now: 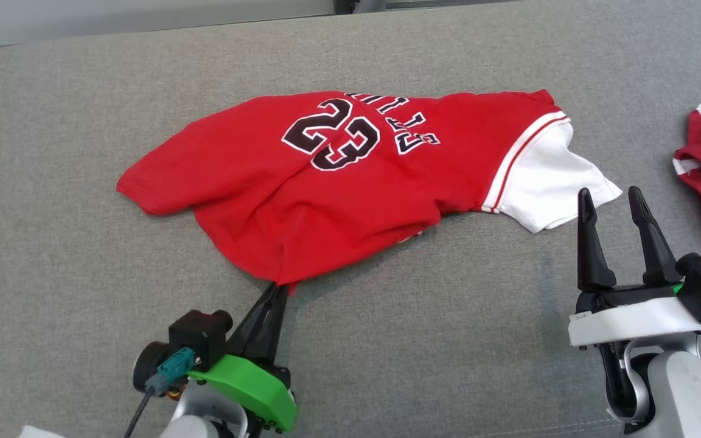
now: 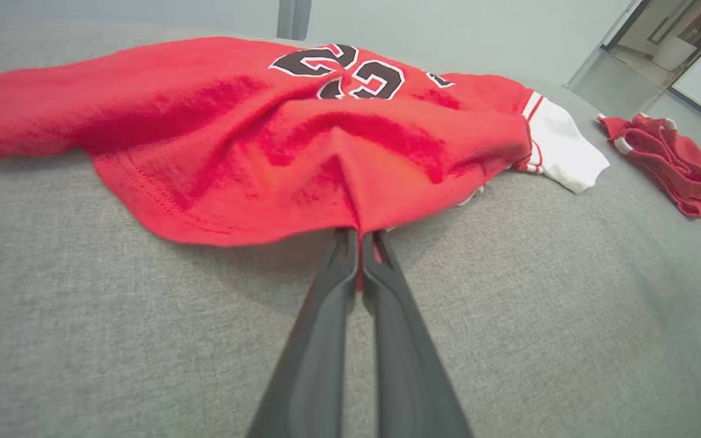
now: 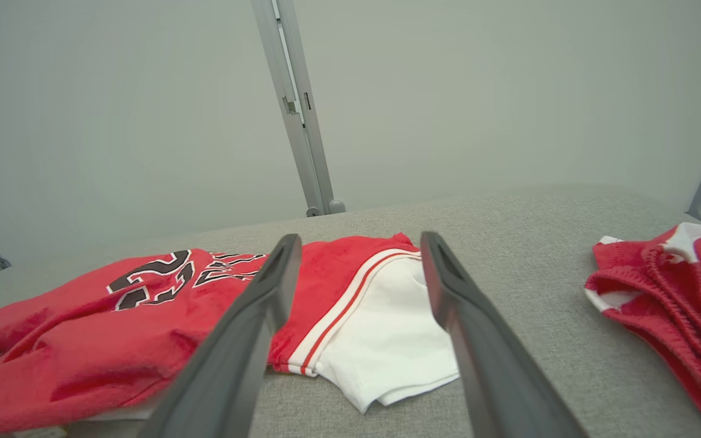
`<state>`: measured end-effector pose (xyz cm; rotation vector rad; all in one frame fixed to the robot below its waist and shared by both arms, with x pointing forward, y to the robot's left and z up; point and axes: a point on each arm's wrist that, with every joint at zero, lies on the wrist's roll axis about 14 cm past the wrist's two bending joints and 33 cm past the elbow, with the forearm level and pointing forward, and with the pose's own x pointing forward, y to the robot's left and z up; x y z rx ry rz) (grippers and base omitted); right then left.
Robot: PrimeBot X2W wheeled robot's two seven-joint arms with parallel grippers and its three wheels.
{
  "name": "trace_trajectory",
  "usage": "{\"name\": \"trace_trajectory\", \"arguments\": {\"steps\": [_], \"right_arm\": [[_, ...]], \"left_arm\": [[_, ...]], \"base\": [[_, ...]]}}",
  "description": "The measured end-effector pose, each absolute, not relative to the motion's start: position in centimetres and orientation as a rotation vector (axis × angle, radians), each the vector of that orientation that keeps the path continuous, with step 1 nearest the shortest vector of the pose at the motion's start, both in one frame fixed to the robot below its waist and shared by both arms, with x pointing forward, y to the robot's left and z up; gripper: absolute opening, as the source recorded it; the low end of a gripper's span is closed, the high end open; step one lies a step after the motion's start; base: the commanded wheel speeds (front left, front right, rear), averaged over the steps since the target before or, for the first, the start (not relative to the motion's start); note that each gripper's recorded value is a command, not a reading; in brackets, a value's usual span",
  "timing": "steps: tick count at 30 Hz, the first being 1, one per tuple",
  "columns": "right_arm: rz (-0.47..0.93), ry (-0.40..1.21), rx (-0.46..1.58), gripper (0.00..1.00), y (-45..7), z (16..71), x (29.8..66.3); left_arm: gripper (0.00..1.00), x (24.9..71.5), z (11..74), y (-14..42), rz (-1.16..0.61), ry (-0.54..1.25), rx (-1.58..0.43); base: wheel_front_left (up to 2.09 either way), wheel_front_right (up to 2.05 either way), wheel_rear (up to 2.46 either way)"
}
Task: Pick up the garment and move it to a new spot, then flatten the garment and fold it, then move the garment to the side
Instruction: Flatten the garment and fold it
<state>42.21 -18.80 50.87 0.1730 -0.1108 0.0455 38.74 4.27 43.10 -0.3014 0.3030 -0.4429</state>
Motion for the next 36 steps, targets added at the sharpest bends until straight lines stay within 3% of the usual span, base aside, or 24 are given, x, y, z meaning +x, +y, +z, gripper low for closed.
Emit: {"name": "trace_trajectory", "arguments": {"steps": [14,21,28,29,30,31,32,36], "right_arm": [[0.082,-0.115,0.197,1.0,-17.3,51.0,42.9],[0.063,-0.098,0.198,1.0,-18.0,50.5,42.9],[0.024,-0.085,0.194,1.0,-19.3,50.1,42.6],[0.024,-0.085,0.194,1.0,-19.3,50.1,42.6],[0.022,-0.083,0.194,1.0,-19.4,50.0,42.6],[0.02,-0.082,0.193,1.0,-19.5,49.9,42.6],[0.021,-0.082,0.194,1.0,-19.4,49.9,42.6],[0.031,-0.081,0.193,1.0,-19.2,50.0,42.6]], "left_arm": [[0.0,38.4,47.0,13.2,-0.23,0.304,-0.165],[0.0,38.7,40.9,13.9,-0.176,0.48,-0.248],[0.0,39.8,37.6,13.2,-0.174,0.509,-0.282],[0.15,39.8,37.6,13.2,-0.174,0.509,-0.282],[0.43,39.9,37.3,13.1,-0.172,0.511,-0.287],[0.87,39.9,37.2,13.2,-0.166,0.507,-0.287],[1.0,39.9,37.1,13.4,-0.159,0.499,-0.281],[1.0,40.0,37.6,14.2,-0.141,0.449,-0.255]], "base": [[0.0,0.0,0.0],[0.0,0.0,0.0],[0.0,0.0,0.0],[0.0,0.0,0.0],[0.0,0.0,0.0],[0.0,0.0,0.0],[0.0,0.0,0.0],[0.0,0.0,0.0]]}}
